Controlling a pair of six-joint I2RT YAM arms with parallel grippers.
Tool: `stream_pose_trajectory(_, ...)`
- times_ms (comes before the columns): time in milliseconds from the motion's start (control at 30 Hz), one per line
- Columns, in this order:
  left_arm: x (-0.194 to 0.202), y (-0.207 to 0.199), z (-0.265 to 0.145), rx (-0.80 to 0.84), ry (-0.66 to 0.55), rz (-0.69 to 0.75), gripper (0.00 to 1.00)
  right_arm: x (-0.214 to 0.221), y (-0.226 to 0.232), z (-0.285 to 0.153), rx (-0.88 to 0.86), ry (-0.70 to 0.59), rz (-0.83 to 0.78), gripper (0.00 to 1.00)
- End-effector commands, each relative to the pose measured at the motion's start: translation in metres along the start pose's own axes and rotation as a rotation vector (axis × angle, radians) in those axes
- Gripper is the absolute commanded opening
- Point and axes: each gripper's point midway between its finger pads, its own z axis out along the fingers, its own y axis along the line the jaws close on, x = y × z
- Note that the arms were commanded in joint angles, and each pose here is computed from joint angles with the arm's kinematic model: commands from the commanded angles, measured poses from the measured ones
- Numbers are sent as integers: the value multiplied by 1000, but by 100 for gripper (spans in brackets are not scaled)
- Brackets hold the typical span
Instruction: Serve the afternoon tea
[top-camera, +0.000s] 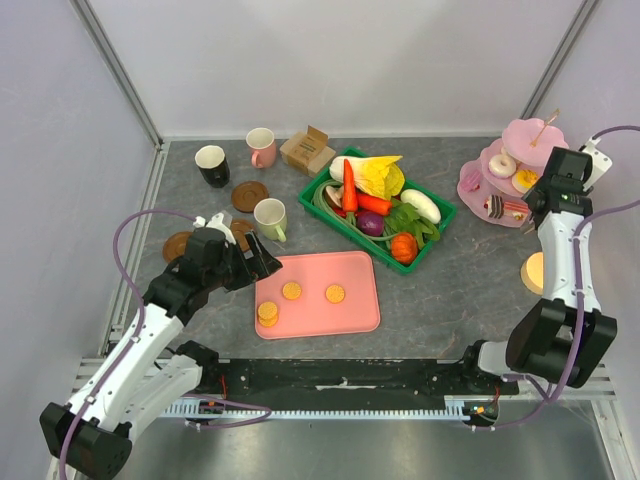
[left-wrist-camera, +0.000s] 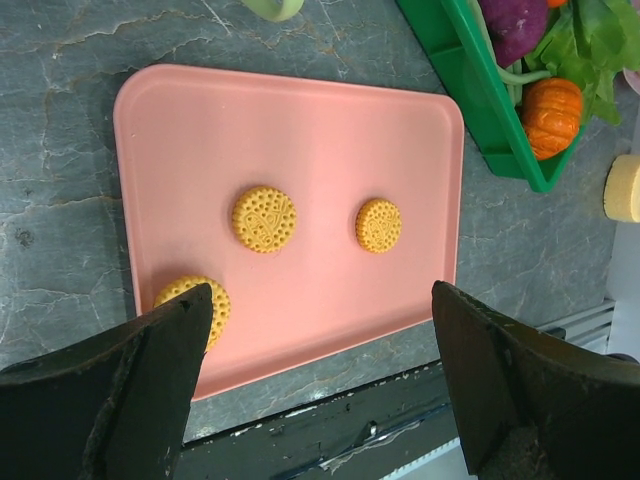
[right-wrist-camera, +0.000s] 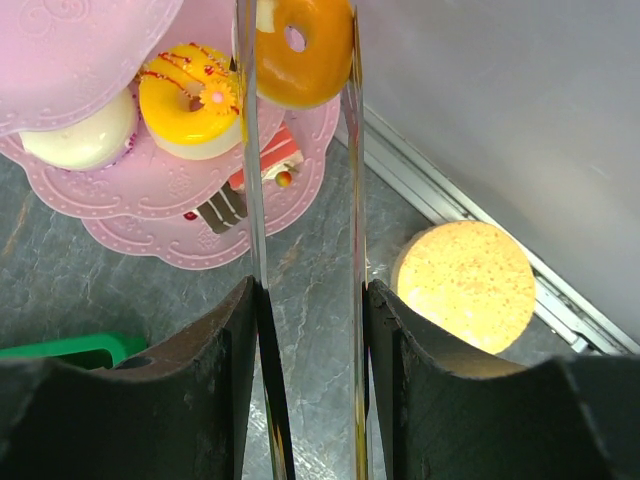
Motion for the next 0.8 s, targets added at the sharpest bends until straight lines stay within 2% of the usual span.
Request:
stream_pose_trajectory(0, -5, -2, 0, 8, -16, 41, 96, -15, 16, 11, -65, -62, 9, 47)
stream_pose_trajectory(767, -1, 5, 7, -27, 5, 35, 96, -21, 33, 50, -90, -89, -57, 49)
